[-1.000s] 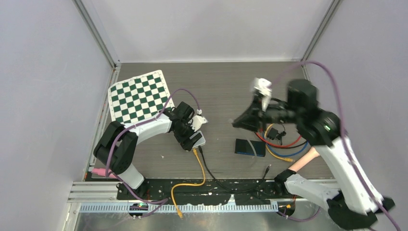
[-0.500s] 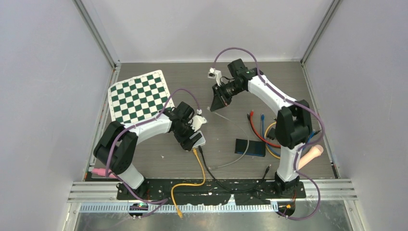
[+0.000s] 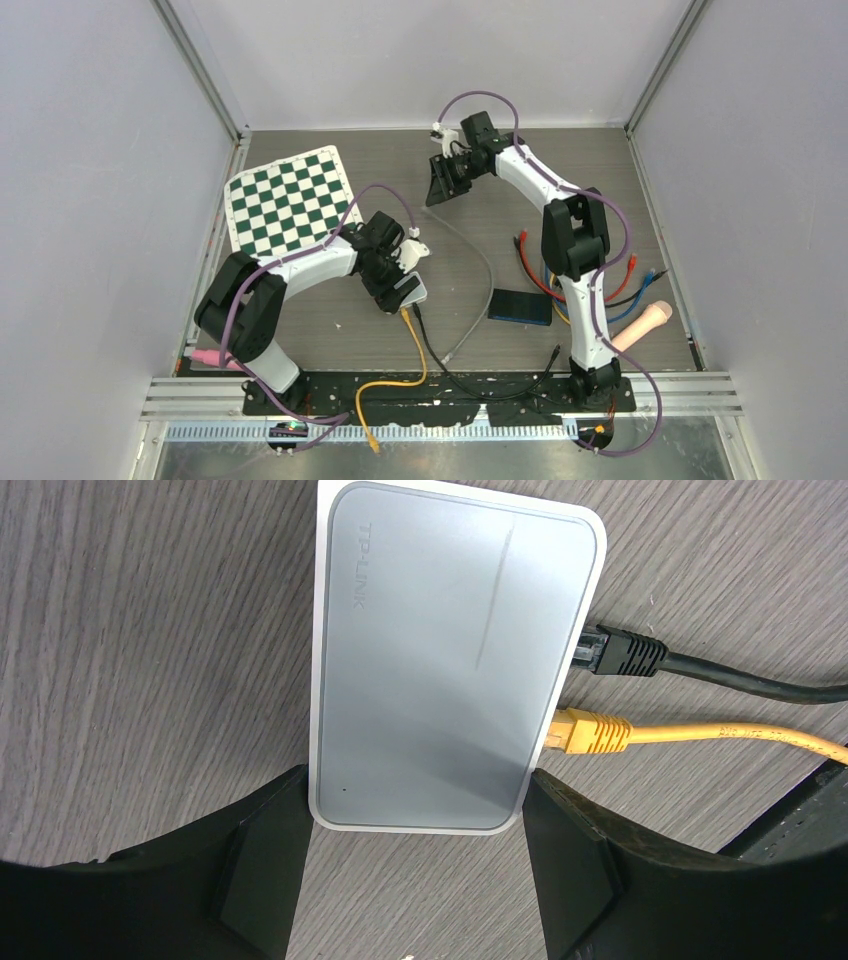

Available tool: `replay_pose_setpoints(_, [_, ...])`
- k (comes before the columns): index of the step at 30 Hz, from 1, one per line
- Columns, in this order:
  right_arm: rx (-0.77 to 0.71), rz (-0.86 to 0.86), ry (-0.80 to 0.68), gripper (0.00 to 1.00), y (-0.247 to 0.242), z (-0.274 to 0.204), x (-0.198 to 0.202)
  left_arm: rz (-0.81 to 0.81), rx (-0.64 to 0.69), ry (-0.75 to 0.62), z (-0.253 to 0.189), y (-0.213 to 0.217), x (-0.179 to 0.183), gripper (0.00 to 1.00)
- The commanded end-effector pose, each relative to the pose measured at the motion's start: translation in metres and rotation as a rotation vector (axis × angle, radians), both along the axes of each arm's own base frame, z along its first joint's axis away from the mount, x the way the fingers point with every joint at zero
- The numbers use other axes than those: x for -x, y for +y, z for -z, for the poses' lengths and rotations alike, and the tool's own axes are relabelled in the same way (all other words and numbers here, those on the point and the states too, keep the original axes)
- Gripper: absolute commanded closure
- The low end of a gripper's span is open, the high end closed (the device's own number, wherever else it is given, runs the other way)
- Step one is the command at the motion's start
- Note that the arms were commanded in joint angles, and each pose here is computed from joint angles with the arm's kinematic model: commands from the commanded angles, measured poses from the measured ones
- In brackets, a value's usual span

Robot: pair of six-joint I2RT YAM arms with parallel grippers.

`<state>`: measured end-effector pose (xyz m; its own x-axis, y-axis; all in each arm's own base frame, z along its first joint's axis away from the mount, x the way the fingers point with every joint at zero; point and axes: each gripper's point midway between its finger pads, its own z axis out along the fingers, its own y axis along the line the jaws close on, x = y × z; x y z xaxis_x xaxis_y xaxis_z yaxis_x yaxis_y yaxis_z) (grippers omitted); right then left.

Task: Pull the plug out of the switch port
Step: Place the connector at the center of the board, then pull the connector from the switch port.

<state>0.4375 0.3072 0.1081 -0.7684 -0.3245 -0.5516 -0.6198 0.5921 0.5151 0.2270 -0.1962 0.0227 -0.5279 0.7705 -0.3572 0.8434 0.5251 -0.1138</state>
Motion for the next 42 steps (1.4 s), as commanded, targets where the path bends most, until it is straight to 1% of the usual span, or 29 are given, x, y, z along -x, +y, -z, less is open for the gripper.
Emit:
replay_pose_setpoints(1, [0.053, 0.198, -0.104, 0.42, -0.020, -0.040, -0.013, -0.016, -0.021, 0.007, 0.007, 0.005, -0.001, 0.32])
replay_pose_setpoints(2, [0.080, 0.226, -0.110, 0.39, -0.028, -0.031, -0.009, -0.015, -0.023, 0.008, 0.007, 0.005, -0.001, 0.32])
replay_pose_setpoints(3, [0.063, 0.260, -0.149, 0.38, -0.033, -0.054, -0.005, -0.015, -0.023, 0.009, 0.007, 0.005, -0.001, 0.32])
replay_pose_setpoints(4, [0.101, 0.301, -0.135, 0.38, -0.045, -0.040, 0.001, -0.016, -0.024, 0.010, 0.007, 0.005, -0.001, 0.32])
replay_pose_setpoints(5, [0.082, 0.341, -0.159, 0.37, -0.052, -0.060, 0.008, -0.017, -0.023, 0.008, 0.007, 0.005, -0.001, 0.32])
replay_pose_setpoints(6, [0.113, 0.369, -0.129, 0.38, -0.062, -0.042, 0.019, -0.016, -0.022, 0.008, 0.007, 0.005, -0.001, 0.32])
replay_pose_setpoints(7, [0.093, 0.394, -0.137, 0.38, -0.066, -0.054, 0.029, -0.017, -0.022, 0.005, 0.007, 0.005, -0.001, 0.32])
replay_pose_setpoints(10, [0.113, 0.450, -0.059, 0.44, -0.085, -0.030, 0.070, -0.019, -0.023, 0.005, 0.007, 0.006, -0.001, 0.32])
replay_pose_setpoints(11, [0.103, 0.443, -0.048, 0.47, -0.085, -0.028, 0.079, -0.018, -0.022, 0.003, 0.006, 0.005, -0.002, 0.32])
replay_pose_setpoints(12, [0.087, 0.442, -0.042, 0.47, -0.088, -0.022, 0.094, -0.019, -0.023, 0.005, 0.007, 0.005, -0.002, 0.32])
replay_pose_setpoints(13, [0.090, 0.424, -0.002, 0.48, -0.089, -0.007, 0.112, -0.017, -0.022, 0.006, 0.006, 0.005, -0.001, 0.32])
replay_pose_setpoints(14, [0.043, 0.431, -0.023, 0.49, -0.086, -0.017, 0.116, -0.017, -0.021, 0.005, 0.007, 0.005, -0.001, 0.32])
replay_pose_setpoints(15, [0.034, 0.422, 0.020, 0.51, -0.087, -0.005, 0.132, -0.017, -0.021, 0.006, 0.007, 0.005, -0.001, 0.32])
replay_pose_setpoints(16, [-0.026, 0.447, 0.013, 0.52, -0.083, -0.016, 0.134, -0.017, -0.019, 0.004, 0.006, 0.005, -0.001, 0.32])
replay_pose_setpoints(17, [-0.041, 0.446, 0.066, 0.53, -0.083, -0.001, 0.150, -0.018, -0.019, 0.004, 0.006, 0.005, -0.001, 0.32])
replay_pose_setpoints(18, [-0.125, 0.483, 0.060, 0.54, -0.076, -0.014, 0.147, -0.018, -0.018, 0.003, 0.006, 0.005, -0.001, 0.32])
replay_pose_setpoints(19, [-0.174, 0.485, 0.072, 0.55, -0.073, -0.006, 0.155, -0.017, -0.019, 0.004, 0.006, 0.005, -0.001, 0.32])
replay_pose_setpoints(20, [-0.239, 0.518, 0.104, 0.57, -0.068, -0.012, 0.159, -0.016, -0.019, 0.005, 0.006, 0.005, -0.001, 0.32])
replay_pose_setpoints(21, [-0.289, 0.504, 0.102, 0.57, -0.062, -0.009, 0.167, -0.017, -0.019, 0.006, 0.006, 0.005, -0.001, 0.32])
replay_pose_setpoints(23, [-0.346, 0.510, 0.153, 0.57, -0.049, -0.008, 0.181, -0.016, -0.019, 0.005, 0.006, 0.005, -0.001, 0.32])
replay_pose_setpoints(26, [-0.333, 0.479, 0.179, 0.58, -0.027, -0.001, 0.201, -0.015, -0.015, 0.002, 0.005, 0.005, -0.001, 0.32])
replay_pose_setpoints(30, [-0.363, 0.452, 0.226, 0.59, -0.002, 0.005, 0.218, -0.015, -0.013, 0.000, 0.005, 0.005, -0.001, 0.32])
replay_pose_setpoints(36, [-0.399, 0.500, 0.338, 0.60, 0.018, 0.034, 0.218, -0.014, -0.011, -0.003, 0.005, 0.005, -0.001, 0.32])
replay_pose_setpoints(42, [-0.425, 0.520, 0.417, 0.60, 0.032, 0.057, 0.223, -0.015, -0.010, -0.005, 0.004, 0.005, -0.001, 0.32])
